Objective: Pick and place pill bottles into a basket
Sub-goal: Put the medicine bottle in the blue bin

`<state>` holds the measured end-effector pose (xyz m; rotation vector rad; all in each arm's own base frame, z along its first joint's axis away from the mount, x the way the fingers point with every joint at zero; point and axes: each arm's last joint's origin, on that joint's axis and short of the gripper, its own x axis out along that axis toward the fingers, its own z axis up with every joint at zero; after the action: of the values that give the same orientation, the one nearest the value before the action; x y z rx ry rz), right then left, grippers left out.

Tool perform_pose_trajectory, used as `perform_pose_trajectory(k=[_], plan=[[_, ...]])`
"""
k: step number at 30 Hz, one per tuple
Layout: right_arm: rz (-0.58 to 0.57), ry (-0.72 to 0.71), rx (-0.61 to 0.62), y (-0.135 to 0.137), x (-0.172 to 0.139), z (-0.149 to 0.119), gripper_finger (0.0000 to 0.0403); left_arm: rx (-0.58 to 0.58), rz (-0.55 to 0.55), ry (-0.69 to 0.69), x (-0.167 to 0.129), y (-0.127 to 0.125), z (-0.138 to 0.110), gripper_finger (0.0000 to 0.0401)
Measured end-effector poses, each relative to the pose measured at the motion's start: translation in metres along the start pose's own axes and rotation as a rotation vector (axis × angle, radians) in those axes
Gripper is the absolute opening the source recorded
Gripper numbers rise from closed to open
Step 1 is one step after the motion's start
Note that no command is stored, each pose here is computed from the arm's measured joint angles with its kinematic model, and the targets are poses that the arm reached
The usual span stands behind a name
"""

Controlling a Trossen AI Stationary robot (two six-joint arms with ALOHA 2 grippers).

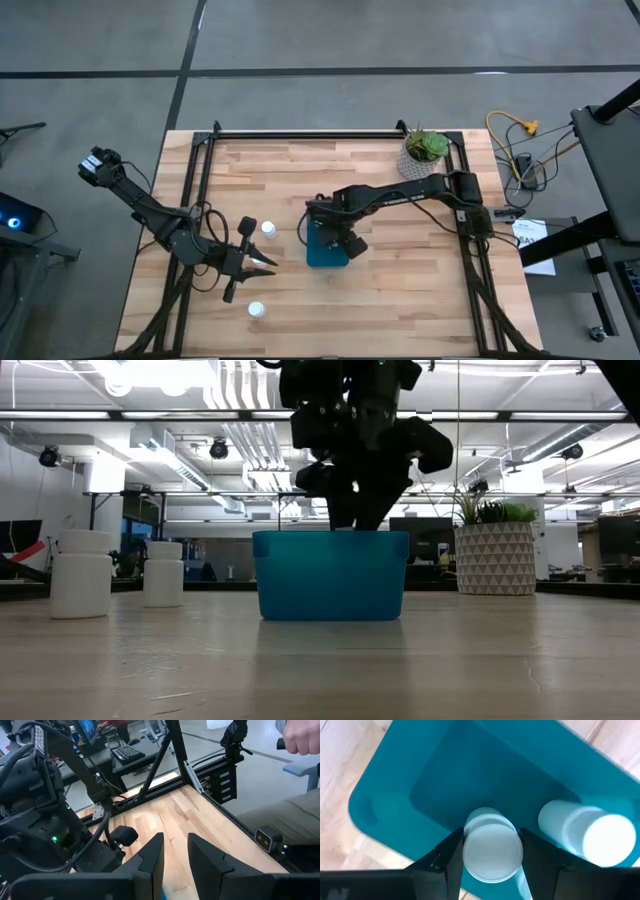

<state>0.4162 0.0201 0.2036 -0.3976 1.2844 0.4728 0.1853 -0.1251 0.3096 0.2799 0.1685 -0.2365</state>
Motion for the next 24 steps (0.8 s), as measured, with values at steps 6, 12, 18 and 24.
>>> perform_pose_trajectory(k=[6,12,18,24], plan=[[-0.013,-0.022,-0.013,-0.002,0.002,0.002,0.0150,0.000,0.000,0.000,0.000,0.000,0.000,0.0070],[-0.001,-0.002,-0.010,-0.001,0.006,0.000,0.0150,0.000,0.000,0.000,0.000,0.000,0.000,0.0070],[0.006,0.012,-0.003,-0.001,0.010,-0.004,0.0150,0.000,0.000,0.000,0.000,0.000,0.000,0.0070],[0.009,0.017,-0.001,0.000,0.012,-0.006,0.0166,0.000,0.000,0.000,0.000,0.000,0.000,0.0070]])
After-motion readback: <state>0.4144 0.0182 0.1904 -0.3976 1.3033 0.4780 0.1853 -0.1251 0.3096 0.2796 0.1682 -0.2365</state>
